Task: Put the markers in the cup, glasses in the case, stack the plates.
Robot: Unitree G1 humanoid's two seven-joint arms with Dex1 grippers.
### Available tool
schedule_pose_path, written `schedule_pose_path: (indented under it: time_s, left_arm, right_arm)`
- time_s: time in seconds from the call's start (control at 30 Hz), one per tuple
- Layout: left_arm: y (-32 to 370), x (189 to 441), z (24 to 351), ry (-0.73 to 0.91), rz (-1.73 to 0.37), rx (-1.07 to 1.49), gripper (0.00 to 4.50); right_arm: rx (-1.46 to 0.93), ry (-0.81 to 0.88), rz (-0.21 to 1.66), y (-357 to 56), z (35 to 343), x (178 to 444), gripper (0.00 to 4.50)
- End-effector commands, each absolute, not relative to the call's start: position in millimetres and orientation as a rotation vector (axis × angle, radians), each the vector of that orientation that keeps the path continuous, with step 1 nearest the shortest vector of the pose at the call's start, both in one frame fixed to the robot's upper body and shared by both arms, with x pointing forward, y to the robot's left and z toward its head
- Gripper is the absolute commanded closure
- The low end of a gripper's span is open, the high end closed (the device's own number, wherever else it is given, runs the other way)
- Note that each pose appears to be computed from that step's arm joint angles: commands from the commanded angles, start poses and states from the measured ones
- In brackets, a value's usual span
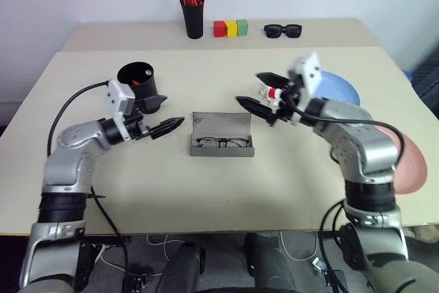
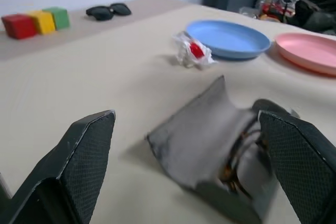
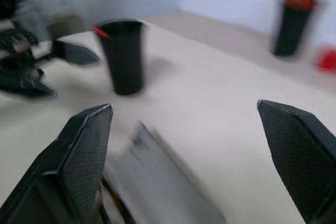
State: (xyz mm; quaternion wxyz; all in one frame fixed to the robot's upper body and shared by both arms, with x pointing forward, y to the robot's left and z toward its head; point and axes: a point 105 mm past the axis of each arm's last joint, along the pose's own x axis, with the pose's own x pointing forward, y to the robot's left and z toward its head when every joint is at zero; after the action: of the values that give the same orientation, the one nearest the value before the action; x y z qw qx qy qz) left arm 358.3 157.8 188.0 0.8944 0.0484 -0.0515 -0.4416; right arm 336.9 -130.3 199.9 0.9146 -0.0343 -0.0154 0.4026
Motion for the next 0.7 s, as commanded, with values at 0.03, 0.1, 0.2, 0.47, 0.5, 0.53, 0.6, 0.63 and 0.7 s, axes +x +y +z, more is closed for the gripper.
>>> schedule_pose_path:
  time_s: [0.03,0.1,0.2,0.47,0.5,0.53,0.6,0.63,0.7]
  left_arm:
    - [143.9,380.8,197.5,-0.146,-0.869,0.135,1.91]
    - [133.5,399.5,199.2,-0.151,-0.834,0.162,2.92]
    - [116.6,425.2,196.7,-0.116,-0.771,0.198,4.47]
    - [74.4,437.5,173.5,0.098,-0.908,0.243,4.47]
    - [72.7,436.9,169.8,0.137,-0.927,0.246,4.47]
    - [71.0,435.6,165.7,0.177,-0.951,0.257,4.47]
    - [70.5,433.4,162.1,0.235,-0.992,0.247,4.47]
    - [71.0,432.5,161.5,0.261,-1.008,0.234,4.47]
    - [71.0,430.4,164.7,0.300,-1.042,0.178,4.47]
  right_arm:
    - [-0.120,-0.117,0.863,-134.0,215.7,312.6,0.00]
    - [-0.139,-0.112,0.862,-138.8,211.5,303.6,0.00]
    - [-0.154,-0.106,0.856,-141.9,208.8,296.5,0.00]
    - [-0.129,-0.096,0.856,-139.9,205.1,288.9,0.00]
    - [-0.125,-0.098,0.851,-139.5,205.3,289.2,0.00]
    - [-0.127,-0.102,0.846,-139.4,205.7,289.4,0.00]
    - [-0.124,-0.108,0.840,-138.7,206.6,289.8,0.00]
    - [-0.126,-0.109,0.838,-138.5,206.6,290.2,0.00]
    - [-0.125,-0.109,0.836,-137.9,205.8,291.1,0.00]
